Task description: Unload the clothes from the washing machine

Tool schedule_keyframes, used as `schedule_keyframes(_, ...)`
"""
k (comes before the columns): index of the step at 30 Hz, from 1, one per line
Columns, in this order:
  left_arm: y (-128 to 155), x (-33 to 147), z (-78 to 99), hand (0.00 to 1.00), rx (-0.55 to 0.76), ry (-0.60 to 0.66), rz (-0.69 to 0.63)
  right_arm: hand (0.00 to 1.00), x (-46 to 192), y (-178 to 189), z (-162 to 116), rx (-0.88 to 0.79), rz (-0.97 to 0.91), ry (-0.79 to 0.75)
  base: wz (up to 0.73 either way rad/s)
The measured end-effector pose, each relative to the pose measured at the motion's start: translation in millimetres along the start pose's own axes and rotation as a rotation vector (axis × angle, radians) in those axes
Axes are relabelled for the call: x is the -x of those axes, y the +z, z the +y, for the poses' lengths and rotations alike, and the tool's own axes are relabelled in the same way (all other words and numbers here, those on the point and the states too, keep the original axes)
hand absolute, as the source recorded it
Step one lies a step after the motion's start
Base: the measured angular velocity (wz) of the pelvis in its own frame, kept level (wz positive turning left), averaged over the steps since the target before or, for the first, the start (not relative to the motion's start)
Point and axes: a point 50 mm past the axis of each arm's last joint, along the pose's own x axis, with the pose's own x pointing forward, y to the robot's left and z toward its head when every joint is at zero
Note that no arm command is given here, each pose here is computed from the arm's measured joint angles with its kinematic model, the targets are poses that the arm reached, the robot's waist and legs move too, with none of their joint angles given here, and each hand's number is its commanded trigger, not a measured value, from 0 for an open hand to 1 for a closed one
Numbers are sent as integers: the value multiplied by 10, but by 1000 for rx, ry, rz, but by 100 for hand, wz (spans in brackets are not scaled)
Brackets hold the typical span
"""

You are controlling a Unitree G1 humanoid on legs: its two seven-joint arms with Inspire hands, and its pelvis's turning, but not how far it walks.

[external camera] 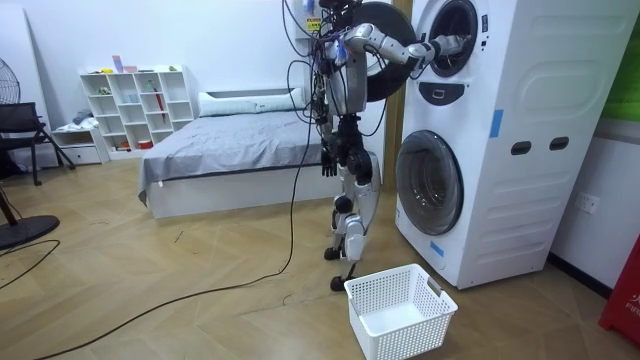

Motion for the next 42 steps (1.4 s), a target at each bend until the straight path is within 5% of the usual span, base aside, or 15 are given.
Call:
schedule_keyframes(35,-27,-36,-29,0,-58,-79,55,0,50,-140,81,273,119,427,-1)
schedule_keyframes(36,-20,-37,-27,0,-58,-81,53,16,56,-136,70,290,122,431,-3)
schedule_keyframes(37,-10,-39,-25,0,-57,-81,51,63,59,-121,66,319,121,434,0)
schedule_keyframes(38,-2,-40,-24,0,-57,-83,50,87,62,-108,66,330,118,435,0)
schedule_keyframes(39,17,-43,-19,0,-56,-88,45,100,72,-82,59,364,114,442,0)
schedule_keyframes(42,50,-65,15,0,-58,-89,50,100,115,-114,25,417,130,445,0)
